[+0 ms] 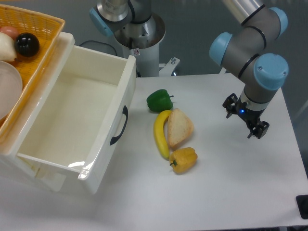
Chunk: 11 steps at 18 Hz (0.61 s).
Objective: Pick up the yellow pepper
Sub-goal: 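Move the open gripper down toward the yellow bell pepper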
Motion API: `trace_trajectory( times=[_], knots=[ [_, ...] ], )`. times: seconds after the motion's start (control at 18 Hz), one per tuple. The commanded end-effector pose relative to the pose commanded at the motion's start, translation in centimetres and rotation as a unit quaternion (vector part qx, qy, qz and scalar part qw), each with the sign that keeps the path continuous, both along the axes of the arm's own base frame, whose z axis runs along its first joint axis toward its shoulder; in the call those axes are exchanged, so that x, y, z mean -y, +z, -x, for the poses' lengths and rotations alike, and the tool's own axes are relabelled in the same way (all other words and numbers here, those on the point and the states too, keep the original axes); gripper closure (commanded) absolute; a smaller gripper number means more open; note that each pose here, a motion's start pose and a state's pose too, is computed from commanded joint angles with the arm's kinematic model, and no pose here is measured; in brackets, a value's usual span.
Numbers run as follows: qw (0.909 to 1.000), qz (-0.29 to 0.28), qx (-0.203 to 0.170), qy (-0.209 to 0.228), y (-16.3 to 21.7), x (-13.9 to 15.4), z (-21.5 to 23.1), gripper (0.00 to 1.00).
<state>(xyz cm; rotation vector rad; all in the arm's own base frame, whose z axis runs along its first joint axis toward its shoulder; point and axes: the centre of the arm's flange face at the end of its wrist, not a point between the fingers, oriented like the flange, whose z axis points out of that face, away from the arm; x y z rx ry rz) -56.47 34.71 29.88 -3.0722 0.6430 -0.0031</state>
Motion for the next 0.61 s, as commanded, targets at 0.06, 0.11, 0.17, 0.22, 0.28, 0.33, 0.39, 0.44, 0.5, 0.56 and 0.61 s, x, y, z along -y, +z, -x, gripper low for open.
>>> trace_trajectory(
  times=[0.06,0.11,0.17,0.22,0.28,0.33,0.39,0.44,0.5,0.56,0.61],
  knots=[
    [1.0,-0.001,-0.001,0.0,0.1,0.0,0.0,0.0],
    [1.0,-0.001,-0.001,0.0,0.0,-0.1,0.0,0.0],
    [1.0,-0.001,-0.002,0.0,0.0,-0.1,0.0,0.0],
    [1.0,-0.003,-0.001,0.0,0.0,-0.2,-0.1,0.0],
    [1.0,-0.003,0.0,-0.001,-0.1,-0.3,-0.2,0.0],
    [1.0,-0.005,0.005,-0.002,-0.5,-0.5,-0.3,0.0],
    [0.9997,-0.021,0.015,-0.001,-1.1,-0.8,-0.4,0.0],
    [0.9987,-0.044,0.026,0.001,-1.5,-1.3,-0.4,0.0],
    [0.9978,-0.059,0.03,0.01,-1.8,-1.5,-0.4,0.0],
    [0.9973,-0.063,0.029,0.024,-2.1,-1.5,-0.6,0.0],
    [0.9968,-0.066,0.024,0.038,-2.3,-1.6,-0.8,0.0]
  ],
)
